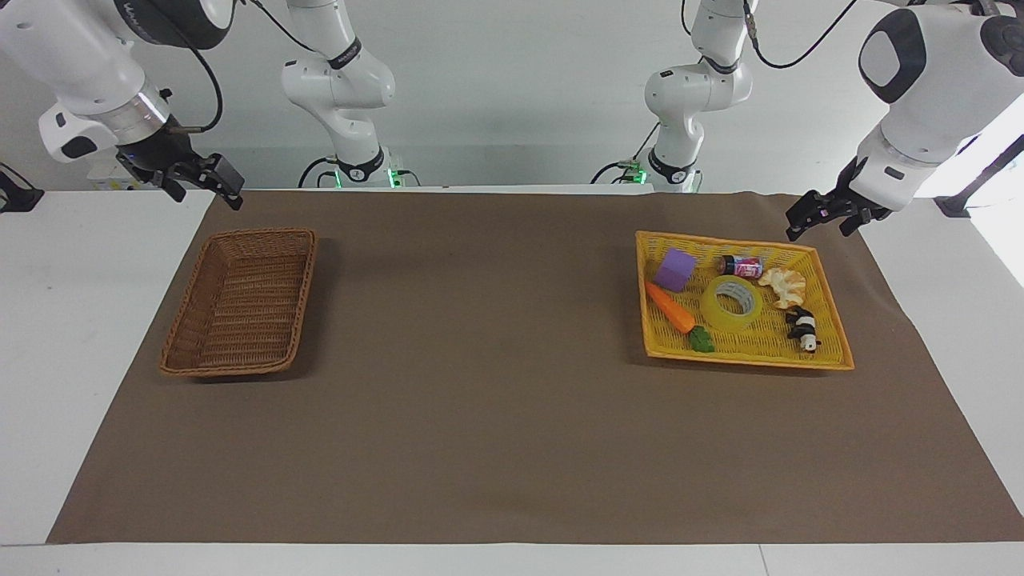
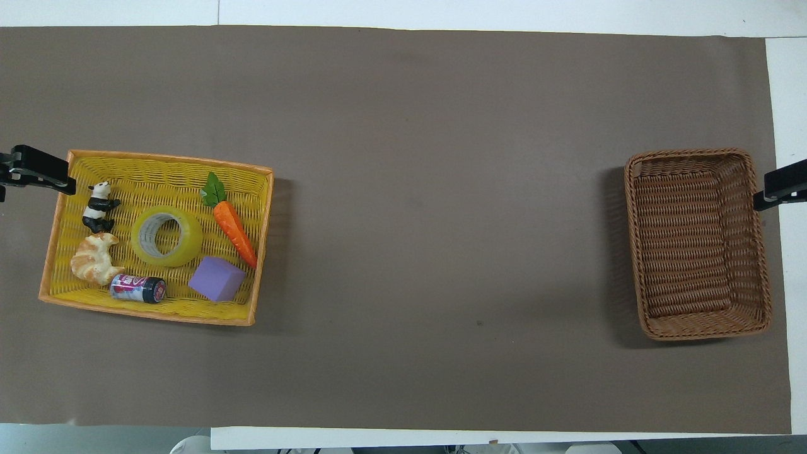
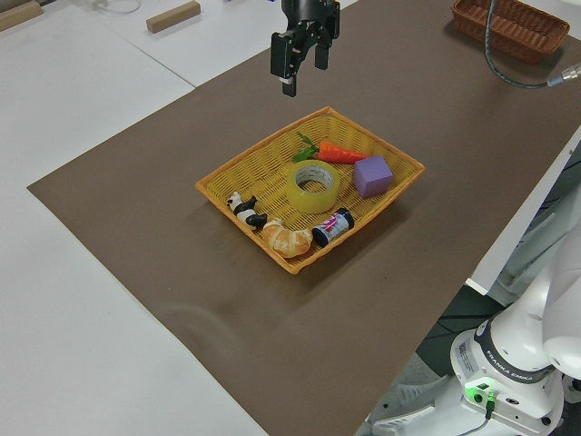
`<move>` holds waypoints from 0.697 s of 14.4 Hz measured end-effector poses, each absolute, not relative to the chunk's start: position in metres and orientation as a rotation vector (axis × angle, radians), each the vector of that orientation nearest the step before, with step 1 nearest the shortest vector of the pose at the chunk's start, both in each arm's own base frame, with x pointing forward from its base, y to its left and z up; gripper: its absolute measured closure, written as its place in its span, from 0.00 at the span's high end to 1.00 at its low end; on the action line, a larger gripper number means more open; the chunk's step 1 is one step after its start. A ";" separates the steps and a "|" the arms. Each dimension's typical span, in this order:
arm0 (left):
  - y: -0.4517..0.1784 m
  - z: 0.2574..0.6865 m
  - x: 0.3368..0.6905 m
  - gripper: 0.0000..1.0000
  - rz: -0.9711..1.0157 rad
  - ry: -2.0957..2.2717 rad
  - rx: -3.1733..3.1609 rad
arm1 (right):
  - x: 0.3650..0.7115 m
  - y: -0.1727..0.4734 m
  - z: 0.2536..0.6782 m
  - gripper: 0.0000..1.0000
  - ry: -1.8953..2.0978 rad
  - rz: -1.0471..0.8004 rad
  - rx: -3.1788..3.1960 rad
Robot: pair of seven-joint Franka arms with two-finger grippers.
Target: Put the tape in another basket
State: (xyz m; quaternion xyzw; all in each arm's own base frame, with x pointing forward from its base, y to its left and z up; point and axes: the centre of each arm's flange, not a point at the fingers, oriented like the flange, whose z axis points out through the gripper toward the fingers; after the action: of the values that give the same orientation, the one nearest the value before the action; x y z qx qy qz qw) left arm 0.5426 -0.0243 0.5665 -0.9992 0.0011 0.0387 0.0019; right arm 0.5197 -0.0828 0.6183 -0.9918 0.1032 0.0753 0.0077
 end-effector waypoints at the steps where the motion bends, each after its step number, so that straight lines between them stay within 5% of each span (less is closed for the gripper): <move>1: -0.023 0.550 0.539 1.00 0.077 -0.001 -3.134 | 0.520 -0.083 0.618 1.00 0.323 0.235 -3.101; 10: -0.012 0.396 0.492 0.96 0.005 -0.033 -3.129 | 0.520 -0.083 0.618 1.00 0.323 0.235 -3.101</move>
State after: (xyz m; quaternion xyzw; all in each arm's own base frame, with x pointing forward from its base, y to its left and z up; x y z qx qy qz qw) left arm 0.4917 -0.0121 0.3964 -0.9999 -0.0104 0.0016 0.0064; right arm 0.5197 -0.0828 0.6183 -0.9918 0.1032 0.0753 0.0077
